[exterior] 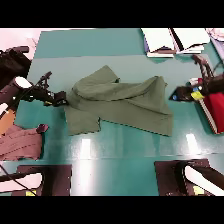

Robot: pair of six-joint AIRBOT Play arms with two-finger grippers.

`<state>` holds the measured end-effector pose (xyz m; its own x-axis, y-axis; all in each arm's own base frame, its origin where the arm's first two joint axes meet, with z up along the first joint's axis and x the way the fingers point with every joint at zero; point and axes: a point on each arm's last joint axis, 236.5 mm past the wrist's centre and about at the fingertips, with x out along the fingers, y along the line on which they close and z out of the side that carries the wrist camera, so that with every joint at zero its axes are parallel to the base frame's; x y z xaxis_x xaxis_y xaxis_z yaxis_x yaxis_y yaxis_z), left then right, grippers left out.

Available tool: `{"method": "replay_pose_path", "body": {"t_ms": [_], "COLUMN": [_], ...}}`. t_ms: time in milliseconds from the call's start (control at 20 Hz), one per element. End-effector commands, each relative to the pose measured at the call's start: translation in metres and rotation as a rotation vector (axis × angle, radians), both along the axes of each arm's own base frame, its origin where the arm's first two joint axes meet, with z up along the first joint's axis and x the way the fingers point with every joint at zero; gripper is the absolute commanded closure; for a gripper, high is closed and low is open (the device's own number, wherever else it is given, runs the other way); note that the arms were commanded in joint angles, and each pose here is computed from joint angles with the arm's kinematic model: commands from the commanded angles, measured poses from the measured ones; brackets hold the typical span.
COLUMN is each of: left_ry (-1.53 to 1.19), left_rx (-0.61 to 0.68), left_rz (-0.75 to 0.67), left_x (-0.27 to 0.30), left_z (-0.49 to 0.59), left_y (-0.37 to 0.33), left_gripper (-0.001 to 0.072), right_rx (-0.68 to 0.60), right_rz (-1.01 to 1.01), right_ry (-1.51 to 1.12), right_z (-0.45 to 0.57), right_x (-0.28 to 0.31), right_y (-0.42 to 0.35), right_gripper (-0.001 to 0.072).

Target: Fold the shirts.

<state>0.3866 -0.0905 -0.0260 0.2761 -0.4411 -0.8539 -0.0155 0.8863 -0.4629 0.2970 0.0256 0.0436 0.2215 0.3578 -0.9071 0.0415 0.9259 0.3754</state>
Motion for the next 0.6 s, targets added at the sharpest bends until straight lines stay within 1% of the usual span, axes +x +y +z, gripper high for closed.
{"method": "replay_pose_path", "body": {"t_ms": [0,50,100,150,200,300,350,400,550], "left_ry": [-0.125,-0.140,-0.142,-0.139,-0.138,-0.138,-0.136,-0.134,-0.123], "left_rx": [0.036,0.038,0.035,0.035,0.034,0.031,0.031,0.030,0.025], "left_rz": [-0.043,-0.046,-0.047,-0.049,-0.049,-0.048,-0.049,-0.050,-0.056], "left_x": [0.000,0.000,-0.001,-0.002,-0.002,-0.002,-0.003,-0.003,-0.006], "left_z": [0.041,0.047,0.049,0.048,0.048,0.049,0.049,0.049,0.048], "left_y": [0.003,0.003,0.002,0.002,0.002,0.002,0.001,0.001,0.000], "left_gripper": [0.0681,0.0681,0.0681,0.0681,0.0681,0.0681,0.0681,0.0681,0.0681], "right_rx": [0.066,0.098,0.128,0.161,0.200,0.304,0.330,0.331,0.291], "right_rz": [-0.197,-0.258,-0.304,-0.322,-0.327,-0.314,-0.304,-0.280,-0.183], "right_ry": [0.182,0.235,0.288,0.332,0.373,0.401,0.409,0.425,0.440], "right_z": [-0.054,-0.070,-0.084,-0.096,-0.106,-0.117,-0.121,-0.127,-0.141], "right_x": [-0.054,-0.069,-0.084,-0.095,-0.104,-0.107,-0.106,-0.108,-0.108], "right_y": [-0.039,-0.045,-0.047,-0.045,-0.037,-0.012,-0.001,0.008,0.031], "right_gripper": [0.0100,0.0103,0.0141,0.0162,0.0164,0.0233,0.0242,0.0279,0.0287]}}
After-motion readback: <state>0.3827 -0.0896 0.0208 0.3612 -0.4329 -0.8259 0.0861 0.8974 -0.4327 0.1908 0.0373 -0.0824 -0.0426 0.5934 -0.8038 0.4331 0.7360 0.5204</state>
